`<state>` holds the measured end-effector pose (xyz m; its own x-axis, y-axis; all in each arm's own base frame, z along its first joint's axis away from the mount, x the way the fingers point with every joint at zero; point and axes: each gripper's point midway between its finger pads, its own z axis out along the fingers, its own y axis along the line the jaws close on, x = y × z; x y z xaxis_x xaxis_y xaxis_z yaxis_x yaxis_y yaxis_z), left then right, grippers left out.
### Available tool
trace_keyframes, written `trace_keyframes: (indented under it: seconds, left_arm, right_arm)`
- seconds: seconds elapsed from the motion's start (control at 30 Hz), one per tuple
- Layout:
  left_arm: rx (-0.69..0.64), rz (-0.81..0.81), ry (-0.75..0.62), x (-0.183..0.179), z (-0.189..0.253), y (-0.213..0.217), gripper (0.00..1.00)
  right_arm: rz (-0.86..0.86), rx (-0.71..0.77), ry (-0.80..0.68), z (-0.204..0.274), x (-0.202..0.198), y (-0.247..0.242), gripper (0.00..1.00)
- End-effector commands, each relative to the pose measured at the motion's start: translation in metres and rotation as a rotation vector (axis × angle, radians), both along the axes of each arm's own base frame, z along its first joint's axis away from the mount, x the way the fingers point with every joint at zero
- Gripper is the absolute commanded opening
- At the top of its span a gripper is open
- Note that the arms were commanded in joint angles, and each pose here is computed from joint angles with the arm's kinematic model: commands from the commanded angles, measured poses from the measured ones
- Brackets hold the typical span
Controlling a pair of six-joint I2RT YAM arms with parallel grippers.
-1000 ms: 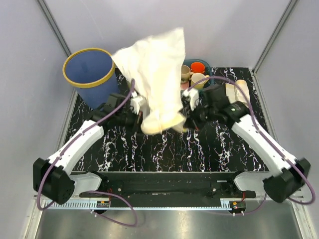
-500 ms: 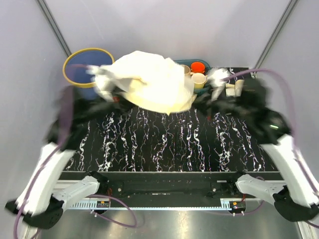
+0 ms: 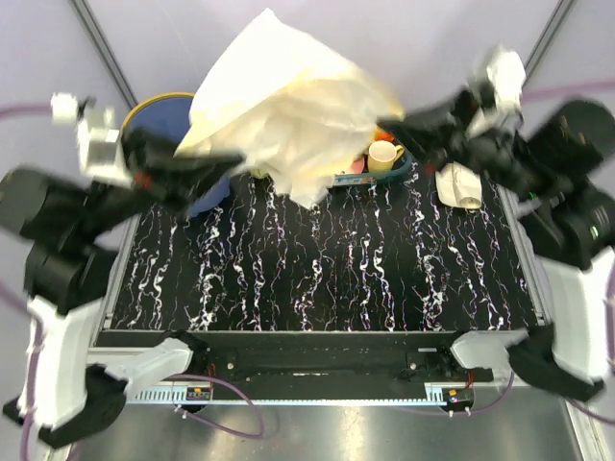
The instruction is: Put the trash bags into the trash bin
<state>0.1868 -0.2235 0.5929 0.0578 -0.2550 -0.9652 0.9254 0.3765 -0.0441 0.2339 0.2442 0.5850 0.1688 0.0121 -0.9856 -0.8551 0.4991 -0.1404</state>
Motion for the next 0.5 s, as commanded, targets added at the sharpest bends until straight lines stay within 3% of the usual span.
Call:
trace_keyframes:
  seconds: [0.0, 0.07, 0.1, 0.17, 0.23, 0.27, 0.3, 0.33, 0.37, 0.4, 0.47]
  left_arm:
    - [0.403, -0.008, 0.689, 0.031, -0.261, -0.026, 0.00]
    - [0.553, -0.138, 0.888, 0.002, -0.343, -0.028, 0.00]
    - [0.589, -0.160, 0.970, -0.014, -0.374, -0.023, 0.00]
    - [0.540, -0.236, 0.828, -0.028, -0.337, -0.026, 0.00]
    - [0.395, -0.294, 0.522, -0.031, -0.225, -0.033, 0.00]
    - [0.332, -0.293, 0.436, -0.032, -0.180, -0.033, 0.00]
    - [0.257, -0.292, 0.326, -0.032, -0.130, -0.034, 0.00]
    - [0.152, -0.260, 0.150, -0.035, -0.047, -0.022, 0.00]
    - [0.080, -0.255, 0.162, -0.037, -0.015, -0.017, 0.00]
    - [-0.004, -0.229, 0.038, -0.038, 0.026, -0.009, 0.00]
    - [-0.092, -0.123, 0.018, -0.014, 0.042, 0.000, 0.00]
  right_arm:
    - [0.022, -0.288, 0.394, -0.192, 0.011, 0.011, 0.00]
    - [0.165, -0.432, 0.667, -0.290, -0.042, 0.015, 0.00]
    - [0.207, -0.460, 0.715, -0.304, -0.060, 0.017, 0.00]
    - [0.278, -0.436, 0.658, -0.287, -0.081, 0.019, 0.00]
    - [0.277, -0.378, 0.573, -0.246, -0.073, 0.026, 0.00]
    - [0.280, -0.289, 0.433, -0.177, -0.071, 0.028, 0.00]
    - [0.255, -0.233, 0.376, -0.141, -0.065, 0.029, 0.00]
    - [0.179, -0.136, 0.234, -0.074, -0.051, 0.026, 0.00]
    - [0.134, -0.089, 0.161, -0.044, -0.044, 0.022, 0.00]
    - [0.082, -0.063, 0.076, -0.020, -0.036, 0.016, 0.00]
    - [-0.081, -0.012, -0.008, 0.007, -0.004, 0.006, 0.00]
